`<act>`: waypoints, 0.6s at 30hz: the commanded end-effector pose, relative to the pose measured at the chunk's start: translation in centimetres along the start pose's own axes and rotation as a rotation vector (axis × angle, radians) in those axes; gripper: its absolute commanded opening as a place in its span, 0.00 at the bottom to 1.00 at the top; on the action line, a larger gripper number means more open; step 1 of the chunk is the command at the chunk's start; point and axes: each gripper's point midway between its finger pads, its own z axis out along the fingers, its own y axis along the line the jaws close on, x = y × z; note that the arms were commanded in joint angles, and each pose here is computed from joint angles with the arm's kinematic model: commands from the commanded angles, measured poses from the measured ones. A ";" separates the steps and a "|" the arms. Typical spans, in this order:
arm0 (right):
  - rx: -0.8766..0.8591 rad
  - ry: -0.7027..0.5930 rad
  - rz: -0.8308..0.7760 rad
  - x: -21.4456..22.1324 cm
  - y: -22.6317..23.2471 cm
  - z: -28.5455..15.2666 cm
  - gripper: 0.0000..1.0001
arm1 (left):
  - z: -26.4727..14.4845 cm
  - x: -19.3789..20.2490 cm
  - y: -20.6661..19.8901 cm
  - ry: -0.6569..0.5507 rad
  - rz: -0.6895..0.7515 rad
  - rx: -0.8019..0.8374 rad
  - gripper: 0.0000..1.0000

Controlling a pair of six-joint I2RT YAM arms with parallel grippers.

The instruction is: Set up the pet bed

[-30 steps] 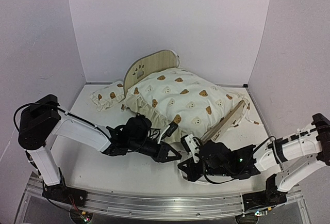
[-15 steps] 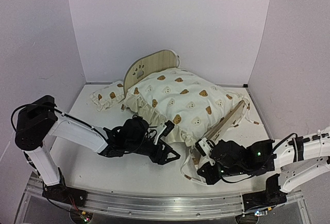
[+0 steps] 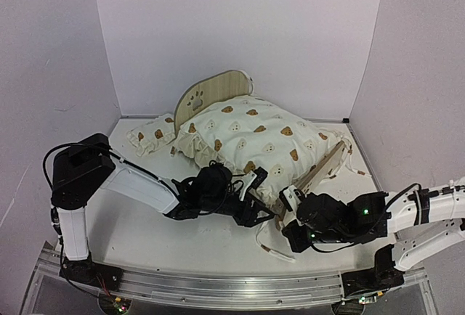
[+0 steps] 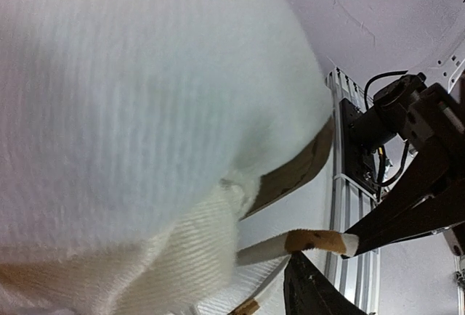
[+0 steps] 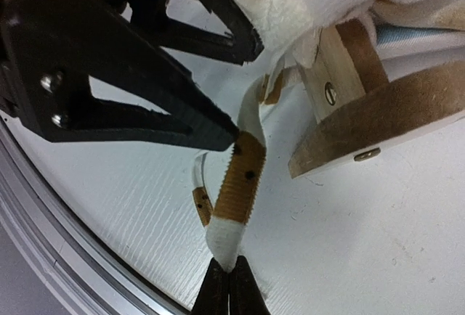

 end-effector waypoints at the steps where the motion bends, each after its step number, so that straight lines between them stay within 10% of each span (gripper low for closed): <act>1: -0.004 -0.095 0.016 -3.0 0.7 -1.0 0.00 | 0.8 -3.3 -0.1 -0.096 0.014 -0.016 0.55; 18: -0.003 -0.078 0.015 -2.6 0.6 -1.0 0.00 | 2.0 -5.3 1.2 -0.153 0.004 -0.075 0.24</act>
